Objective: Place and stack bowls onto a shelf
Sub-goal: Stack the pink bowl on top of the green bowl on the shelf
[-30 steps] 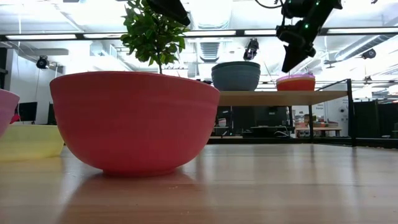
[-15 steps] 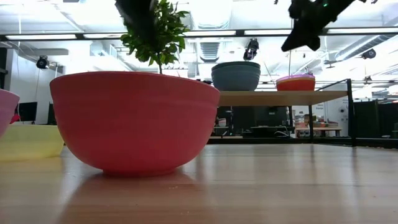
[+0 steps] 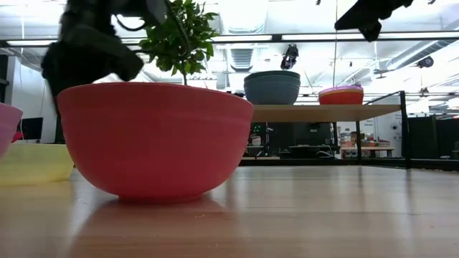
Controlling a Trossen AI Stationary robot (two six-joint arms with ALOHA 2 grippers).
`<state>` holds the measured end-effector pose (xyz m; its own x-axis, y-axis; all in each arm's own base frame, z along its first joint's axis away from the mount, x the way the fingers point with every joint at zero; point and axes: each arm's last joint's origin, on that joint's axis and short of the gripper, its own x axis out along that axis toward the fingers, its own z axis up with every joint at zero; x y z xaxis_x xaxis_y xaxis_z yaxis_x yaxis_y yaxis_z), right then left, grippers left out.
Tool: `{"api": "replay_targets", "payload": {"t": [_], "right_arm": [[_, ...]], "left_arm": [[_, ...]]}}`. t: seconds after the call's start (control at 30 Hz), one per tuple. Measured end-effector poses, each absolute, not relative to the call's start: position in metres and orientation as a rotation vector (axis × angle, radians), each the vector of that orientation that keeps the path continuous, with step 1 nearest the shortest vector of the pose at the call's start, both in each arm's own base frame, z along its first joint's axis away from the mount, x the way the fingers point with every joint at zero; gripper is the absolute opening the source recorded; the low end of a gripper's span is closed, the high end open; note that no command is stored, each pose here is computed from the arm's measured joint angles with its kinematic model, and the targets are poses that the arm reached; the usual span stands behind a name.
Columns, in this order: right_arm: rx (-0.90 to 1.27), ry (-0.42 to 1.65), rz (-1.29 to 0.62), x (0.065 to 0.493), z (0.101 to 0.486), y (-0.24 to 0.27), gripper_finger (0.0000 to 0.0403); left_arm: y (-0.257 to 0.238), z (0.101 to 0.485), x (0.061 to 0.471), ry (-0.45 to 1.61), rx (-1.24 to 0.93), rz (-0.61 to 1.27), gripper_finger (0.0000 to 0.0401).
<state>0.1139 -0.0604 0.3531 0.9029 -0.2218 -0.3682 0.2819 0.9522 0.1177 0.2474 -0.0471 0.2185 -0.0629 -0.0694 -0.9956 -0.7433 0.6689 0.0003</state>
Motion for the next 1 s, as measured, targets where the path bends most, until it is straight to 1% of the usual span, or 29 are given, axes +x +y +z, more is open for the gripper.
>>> {"api": "replay_targets", "payload": {"t": [0.17,0.23,0.3,0.4,0.5,0.67,0.8,1.0], "right_arm": [[0.161,0.34,-0.261,0.109,0.355,-0.057,0.0018],[0.161,0.341,-0.261,0.11,0.355,-0.058,0.0018],[0.163,0.345,-0.26,0.11,0.354,-0.058,0.0018],[0.167,0.355,-0.261,0.111,0.351,-0.059,0.0018],[0.172,0.364,-0.261,0.112,0.349,-0.059,0.0018],[0.188,0.386,-0.262,0.115,0.343,-0.061,0.0018],[0.209,0.405,-0.264,0.117,0.337,-0.062,0.0018],[0.246,0.427,-0.269,0.119,0.329,-0.063,0.0018]], "left_arm": [[-0.06,0.219,0.244,1.625,-0.747,0.55,0.0192],[-0.067,0.224,0.245,1.646,-0.754,0.47,0.0192],[-0.075,0.228,0.246,1.657,-0.691,0.361,0.0192],[-0.092,0.23,0.242,1.661,-0.515,0.169,0.0192],[-0.106,0.228,0.236,1.675,-0.409,0.062,0.0192],[-0.115,0.219,0.229,1.665,-0.318,0.052,0.0188],[-0.12,0.215,0.225,1.632,-0.202,0.039,0.0173],[-0.124,0.214,0.233,1.542,-0.177,-0.012,0.0151]]}}
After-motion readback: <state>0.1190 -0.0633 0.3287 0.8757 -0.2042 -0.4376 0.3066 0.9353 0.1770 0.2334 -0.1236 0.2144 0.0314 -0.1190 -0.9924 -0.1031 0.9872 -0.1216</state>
